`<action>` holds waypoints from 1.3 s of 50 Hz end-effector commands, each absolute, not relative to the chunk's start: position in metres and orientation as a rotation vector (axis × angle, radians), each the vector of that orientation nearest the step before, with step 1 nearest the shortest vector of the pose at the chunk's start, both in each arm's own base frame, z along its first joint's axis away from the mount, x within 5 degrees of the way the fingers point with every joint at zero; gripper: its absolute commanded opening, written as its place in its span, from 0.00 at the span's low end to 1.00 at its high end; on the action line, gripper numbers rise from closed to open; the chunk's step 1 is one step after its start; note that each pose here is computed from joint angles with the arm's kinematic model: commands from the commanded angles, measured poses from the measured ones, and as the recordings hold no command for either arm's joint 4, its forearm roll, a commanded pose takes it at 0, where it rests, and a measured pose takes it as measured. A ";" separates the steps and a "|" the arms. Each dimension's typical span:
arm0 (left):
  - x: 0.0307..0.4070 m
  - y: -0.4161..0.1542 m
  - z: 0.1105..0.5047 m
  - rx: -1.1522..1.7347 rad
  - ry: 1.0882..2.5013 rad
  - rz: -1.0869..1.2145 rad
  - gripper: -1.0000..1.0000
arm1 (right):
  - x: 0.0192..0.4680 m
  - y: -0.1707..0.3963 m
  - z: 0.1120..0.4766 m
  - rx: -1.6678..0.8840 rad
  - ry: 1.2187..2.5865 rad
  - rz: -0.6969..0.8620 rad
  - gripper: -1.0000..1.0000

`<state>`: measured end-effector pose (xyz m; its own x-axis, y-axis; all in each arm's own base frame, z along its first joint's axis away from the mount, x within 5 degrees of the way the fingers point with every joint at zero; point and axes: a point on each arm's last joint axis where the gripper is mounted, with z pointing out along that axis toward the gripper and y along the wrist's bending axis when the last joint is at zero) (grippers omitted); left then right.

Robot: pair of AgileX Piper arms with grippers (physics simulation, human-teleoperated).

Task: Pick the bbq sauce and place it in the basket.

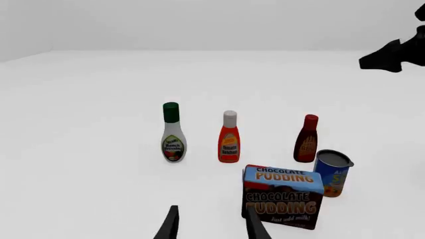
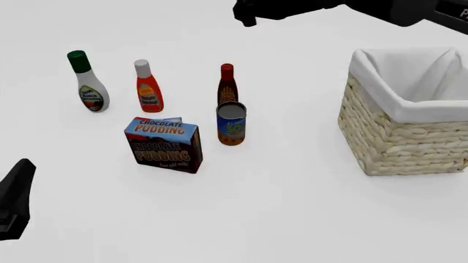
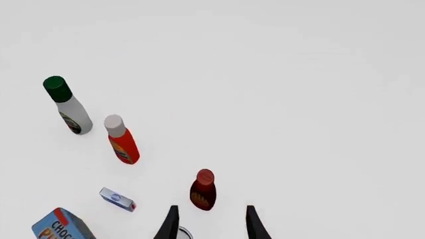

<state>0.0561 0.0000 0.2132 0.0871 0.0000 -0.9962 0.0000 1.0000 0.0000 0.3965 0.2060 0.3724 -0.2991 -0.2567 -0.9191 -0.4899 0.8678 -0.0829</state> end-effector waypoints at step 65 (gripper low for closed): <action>0.056 0.000 0.213 0.000 1.484 0.000 1.00 | 0.494 0.265 0.257 -0.587 2.056 0.252 1.00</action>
